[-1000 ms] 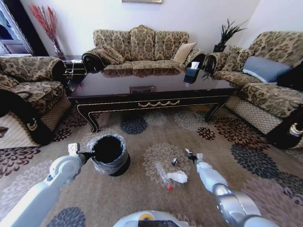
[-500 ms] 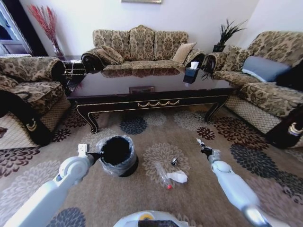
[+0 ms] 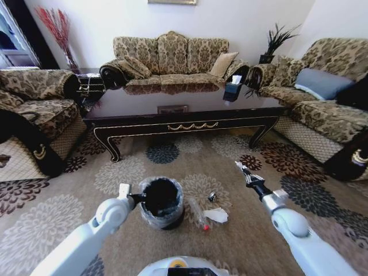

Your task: Move to the front of the table and pick up the trash from the floor, then place it into the trash bin.

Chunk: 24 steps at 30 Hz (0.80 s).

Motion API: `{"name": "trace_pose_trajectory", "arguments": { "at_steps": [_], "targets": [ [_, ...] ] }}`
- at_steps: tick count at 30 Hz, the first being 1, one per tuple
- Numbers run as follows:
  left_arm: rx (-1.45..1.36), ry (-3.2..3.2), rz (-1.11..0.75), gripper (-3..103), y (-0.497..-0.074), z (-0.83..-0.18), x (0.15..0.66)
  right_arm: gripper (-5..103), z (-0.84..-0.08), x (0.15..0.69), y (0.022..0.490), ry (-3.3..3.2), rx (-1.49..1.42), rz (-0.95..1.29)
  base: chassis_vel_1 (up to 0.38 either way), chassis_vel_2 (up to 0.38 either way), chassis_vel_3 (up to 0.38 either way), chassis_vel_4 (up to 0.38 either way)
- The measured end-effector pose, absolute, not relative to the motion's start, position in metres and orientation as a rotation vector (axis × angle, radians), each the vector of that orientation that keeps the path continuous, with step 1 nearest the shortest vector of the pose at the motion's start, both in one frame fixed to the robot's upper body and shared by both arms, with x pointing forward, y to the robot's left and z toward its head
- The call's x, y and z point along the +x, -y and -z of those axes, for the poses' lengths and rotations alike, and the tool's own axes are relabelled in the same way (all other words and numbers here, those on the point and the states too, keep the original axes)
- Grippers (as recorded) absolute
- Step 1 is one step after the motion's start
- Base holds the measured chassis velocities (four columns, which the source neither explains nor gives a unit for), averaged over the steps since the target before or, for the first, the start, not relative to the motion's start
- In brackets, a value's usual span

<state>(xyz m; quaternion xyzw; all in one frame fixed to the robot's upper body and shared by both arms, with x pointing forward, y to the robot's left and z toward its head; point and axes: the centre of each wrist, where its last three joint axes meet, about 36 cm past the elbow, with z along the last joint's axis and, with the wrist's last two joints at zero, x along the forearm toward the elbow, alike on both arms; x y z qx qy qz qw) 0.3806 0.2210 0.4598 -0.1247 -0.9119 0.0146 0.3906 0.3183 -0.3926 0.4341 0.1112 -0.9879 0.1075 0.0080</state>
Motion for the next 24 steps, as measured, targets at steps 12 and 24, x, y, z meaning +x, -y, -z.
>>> {"name": "trace_pose_trajectory", "arguments": {
  "at_steps": [12,24],
  "targets": [
    [-0.382,2.307,-0.047,2,-0.189,-0.463,0.373,0,-0.468,0.247,0.324,3.114,0.618,-0.467,0.000,0.000,0.000,0.000],
    [-0.452,2.278,-0.056,2,-0.152,-0.471,0.378,0,-0.449,0.224,0.282,3.037,0.927,-0.433,0.000,0.000,0.000,0.000]
  ]
}}
